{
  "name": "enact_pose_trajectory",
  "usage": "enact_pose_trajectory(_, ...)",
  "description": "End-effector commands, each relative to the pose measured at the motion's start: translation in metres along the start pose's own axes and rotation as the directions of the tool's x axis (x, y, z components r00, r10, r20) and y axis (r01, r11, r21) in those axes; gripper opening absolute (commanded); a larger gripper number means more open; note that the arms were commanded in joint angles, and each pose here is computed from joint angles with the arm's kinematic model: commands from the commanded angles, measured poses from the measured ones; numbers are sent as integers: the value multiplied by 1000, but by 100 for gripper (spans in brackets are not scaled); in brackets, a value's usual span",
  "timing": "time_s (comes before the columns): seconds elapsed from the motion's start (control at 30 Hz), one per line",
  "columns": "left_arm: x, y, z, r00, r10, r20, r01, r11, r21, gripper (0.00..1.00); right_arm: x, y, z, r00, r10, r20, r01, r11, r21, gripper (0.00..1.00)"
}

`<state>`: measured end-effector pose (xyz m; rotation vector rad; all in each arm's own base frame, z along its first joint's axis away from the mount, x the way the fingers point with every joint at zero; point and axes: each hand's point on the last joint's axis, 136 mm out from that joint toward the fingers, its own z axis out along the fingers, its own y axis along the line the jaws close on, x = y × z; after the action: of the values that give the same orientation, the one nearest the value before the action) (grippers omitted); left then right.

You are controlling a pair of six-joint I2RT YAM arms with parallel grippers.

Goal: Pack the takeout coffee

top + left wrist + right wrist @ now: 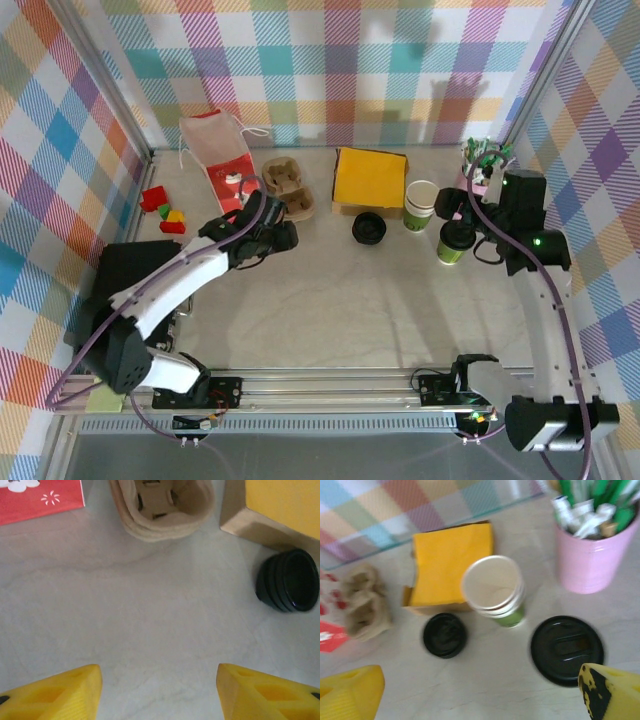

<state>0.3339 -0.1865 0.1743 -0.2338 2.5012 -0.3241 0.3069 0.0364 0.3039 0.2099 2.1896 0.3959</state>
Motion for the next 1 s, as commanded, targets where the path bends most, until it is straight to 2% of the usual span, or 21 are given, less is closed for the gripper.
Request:
enact_pose_trajectory(0.0,-29,-9,15,994,-62,95,66,997,-46,62,19,30,-2,995,69,-69,-81,977,-195,99)
enact_pose_trajectory(0.1,-39,-8,38,991,-66,120,80,990,-117,62,25,40,-5,992,98,-79,-116,957,-267,99)
enact_pose_trajectory(0.2,-49,-3,60,989,-69,128,94,976,-197,60,32,40,-5,985,142,-94,-163,948,-274,99)
enact_pose_trajectory(0.37,-59,10,93,986,-71,149,112,951,-288,56,45,38,1,981,133,-138,-167,947,-275,99)
enact_pose_trajectory(0.6,-69,22,123,984,-98,146,140,941,-310,48,57,27,10,978,116,-175,-154,962,-225,99)
enact_pose_trajectory(0.97,-69,20,145,989,-98,110,127,948,-292,36,61,24,14,975,116,-188,-155,965,-210,100)
